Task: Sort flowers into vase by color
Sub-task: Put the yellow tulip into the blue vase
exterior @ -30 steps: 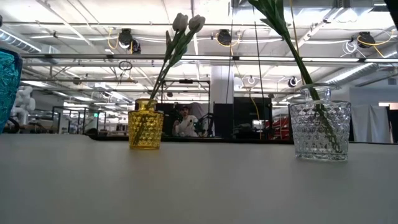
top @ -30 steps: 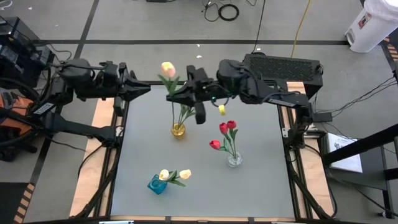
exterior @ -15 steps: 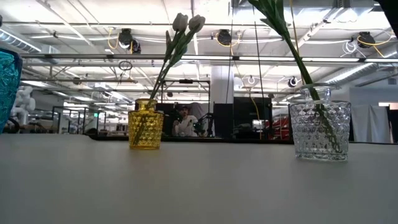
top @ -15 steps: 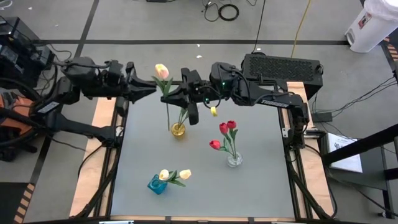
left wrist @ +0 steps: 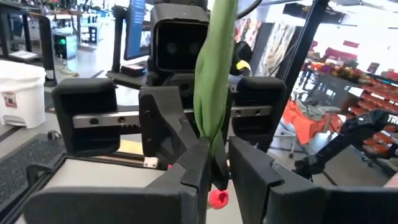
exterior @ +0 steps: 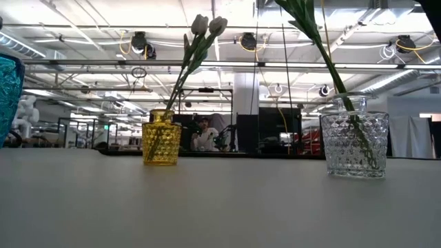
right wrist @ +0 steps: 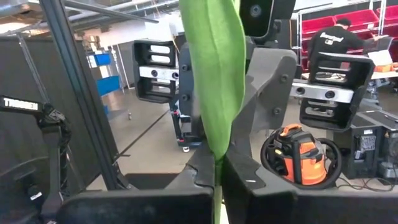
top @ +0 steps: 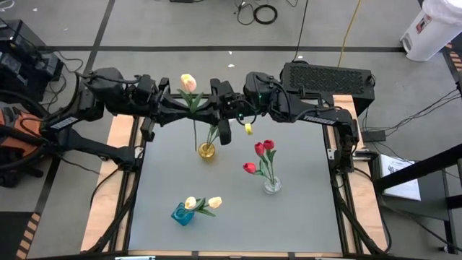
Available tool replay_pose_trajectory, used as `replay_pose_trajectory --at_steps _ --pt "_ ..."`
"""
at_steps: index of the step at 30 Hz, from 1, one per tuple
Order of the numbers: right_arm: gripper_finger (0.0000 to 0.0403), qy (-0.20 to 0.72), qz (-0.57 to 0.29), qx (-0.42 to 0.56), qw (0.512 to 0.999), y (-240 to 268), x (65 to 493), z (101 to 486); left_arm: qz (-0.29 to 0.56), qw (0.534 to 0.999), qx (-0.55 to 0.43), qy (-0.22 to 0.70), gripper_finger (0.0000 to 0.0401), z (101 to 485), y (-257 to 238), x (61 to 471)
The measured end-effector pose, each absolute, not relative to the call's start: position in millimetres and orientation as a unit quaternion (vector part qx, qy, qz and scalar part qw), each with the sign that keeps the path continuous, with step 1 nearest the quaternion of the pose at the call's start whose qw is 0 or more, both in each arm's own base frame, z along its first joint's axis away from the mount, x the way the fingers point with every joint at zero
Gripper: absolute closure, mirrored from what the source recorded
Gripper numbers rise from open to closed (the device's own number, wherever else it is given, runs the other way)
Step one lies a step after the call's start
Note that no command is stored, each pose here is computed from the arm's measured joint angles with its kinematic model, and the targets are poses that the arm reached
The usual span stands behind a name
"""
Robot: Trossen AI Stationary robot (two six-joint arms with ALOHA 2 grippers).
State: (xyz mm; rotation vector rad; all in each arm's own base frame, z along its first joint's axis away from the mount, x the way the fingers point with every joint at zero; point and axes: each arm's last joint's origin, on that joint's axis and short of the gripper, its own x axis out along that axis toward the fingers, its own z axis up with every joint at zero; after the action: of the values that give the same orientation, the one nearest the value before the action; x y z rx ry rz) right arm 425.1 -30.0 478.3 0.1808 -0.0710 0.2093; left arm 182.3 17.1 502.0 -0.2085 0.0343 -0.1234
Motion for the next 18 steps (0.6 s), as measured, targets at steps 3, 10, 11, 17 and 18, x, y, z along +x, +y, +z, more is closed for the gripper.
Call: replay_pose_trajectory --at_steps 3,10,11,17,18 --pt "0.0403 -0.035 0.105 0.093 0.99 -30.2 425.0 478.3 -0.062 0.993 -0.104 0.017 0.0335 502.0 17.1 182.3" --pt "0.0403 -0.033 0.107 0.095 0.989 -27.7 425.1 478.2 -0.057 0.993 -0.104 0.017 0.0281 502.0 17.4 182.3" --pt "0.0403 -0.033 0.107 0.095 0.989 -27.4 425.1 478.1 -0.052 0.993 -0.104 0.016 0.0271 502.0 17.7 182.4" --pt "0.0403 -0.025 0.106 0.097 0.989 -27.4 425.3 476.6 -0.048 0.993 -0.104 0.013 0.0244 502.4 18.0 182.8" --pt "0.0403 -0.025 0.106 0.097 0.989 -27.2 425.3 476.6 -0.049 0.993 -0.103 0.011 0.0244 502.7 18.1 183.5"
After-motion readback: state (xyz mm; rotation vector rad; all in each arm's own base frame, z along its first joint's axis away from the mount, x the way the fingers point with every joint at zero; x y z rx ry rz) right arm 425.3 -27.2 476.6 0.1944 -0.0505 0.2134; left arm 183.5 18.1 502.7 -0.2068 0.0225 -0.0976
